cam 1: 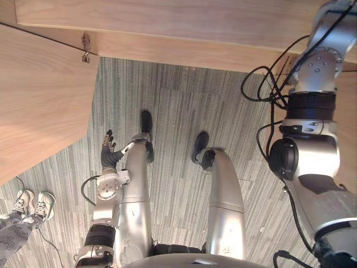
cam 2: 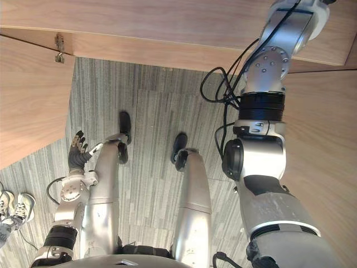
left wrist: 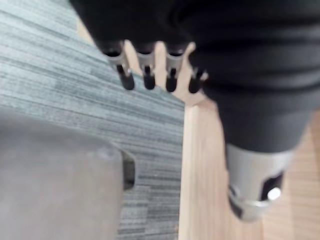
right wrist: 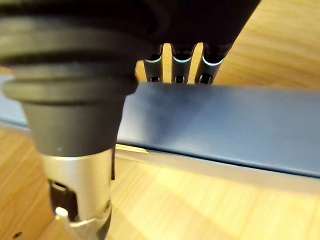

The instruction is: Walk over to the cabinet, pick up the folder, carry it to the office cabinet, place the folder inside the office cabinet, then close the office cabinet door

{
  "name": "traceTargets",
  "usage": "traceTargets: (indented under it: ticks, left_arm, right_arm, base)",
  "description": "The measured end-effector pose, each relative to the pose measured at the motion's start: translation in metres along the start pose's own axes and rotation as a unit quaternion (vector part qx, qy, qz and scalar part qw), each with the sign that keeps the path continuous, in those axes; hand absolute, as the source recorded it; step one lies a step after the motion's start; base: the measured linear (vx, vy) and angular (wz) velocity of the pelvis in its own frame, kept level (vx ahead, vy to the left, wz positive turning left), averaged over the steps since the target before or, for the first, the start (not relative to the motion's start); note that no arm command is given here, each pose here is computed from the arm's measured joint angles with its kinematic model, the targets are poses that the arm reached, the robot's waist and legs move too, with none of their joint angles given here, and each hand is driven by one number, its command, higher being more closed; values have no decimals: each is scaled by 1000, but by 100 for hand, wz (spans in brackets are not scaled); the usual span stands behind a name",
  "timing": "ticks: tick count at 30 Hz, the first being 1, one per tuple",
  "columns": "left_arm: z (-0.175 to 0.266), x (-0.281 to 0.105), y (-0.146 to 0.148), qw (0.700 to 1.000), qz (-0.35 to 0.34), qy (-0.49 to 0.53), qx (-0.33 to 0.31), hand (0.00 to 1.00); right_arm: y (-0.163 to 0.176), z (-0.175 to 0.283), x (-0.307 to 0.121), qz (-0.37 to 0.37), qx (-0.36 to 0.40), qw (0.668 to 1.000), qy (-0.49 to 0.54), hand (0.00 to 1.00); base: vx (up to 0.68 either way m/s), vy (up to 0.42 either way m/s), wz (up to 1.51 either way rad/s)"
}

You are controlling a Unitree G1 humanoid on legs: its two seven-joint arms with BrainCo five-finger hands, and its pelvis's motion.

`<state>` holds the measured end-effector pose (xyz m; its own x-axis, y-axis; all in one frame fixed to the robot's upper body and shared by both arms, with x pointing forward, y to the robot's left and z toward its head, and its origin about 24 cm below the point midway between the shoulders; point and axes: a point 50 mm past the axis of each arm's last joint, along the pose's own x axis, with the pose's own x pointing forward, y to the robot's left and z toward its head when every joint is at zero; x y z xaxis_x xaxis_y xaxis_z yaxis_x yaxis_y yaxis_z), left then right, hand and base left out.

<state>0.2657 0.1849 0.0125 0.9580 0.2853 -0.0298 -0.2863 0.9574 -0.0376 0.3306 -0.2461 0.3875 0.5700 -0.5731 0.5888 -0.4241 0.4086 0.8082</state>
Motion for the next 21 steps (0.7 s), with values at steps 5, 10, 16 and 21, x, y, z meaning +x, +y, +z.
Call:
traceTargets:
  ticks: [5,10,16,21]
  left_arm:
    - [2,0,0,1000,-1,-3,-3,0]
    - [2,1,0,1000,-2,-3,-2,0]
    - [1,1,1,1000,-1,0,-5,0]
    - [2,1,0,1000,-1,4,-5,0]
  right_arm:
    - [0,1,0,-2,5,1000,-4,0]
    - [1,2,0,-2,6,1000,-5,0]
    - [0,1,0,-2,2,1000,-1,0]
    - [-17,0,-5,-15,-17,1000,8,0]
  base:
    - [0,0,0]
    - [0,0,0]
    - [0,0,0]
    - [-1,3,-1]
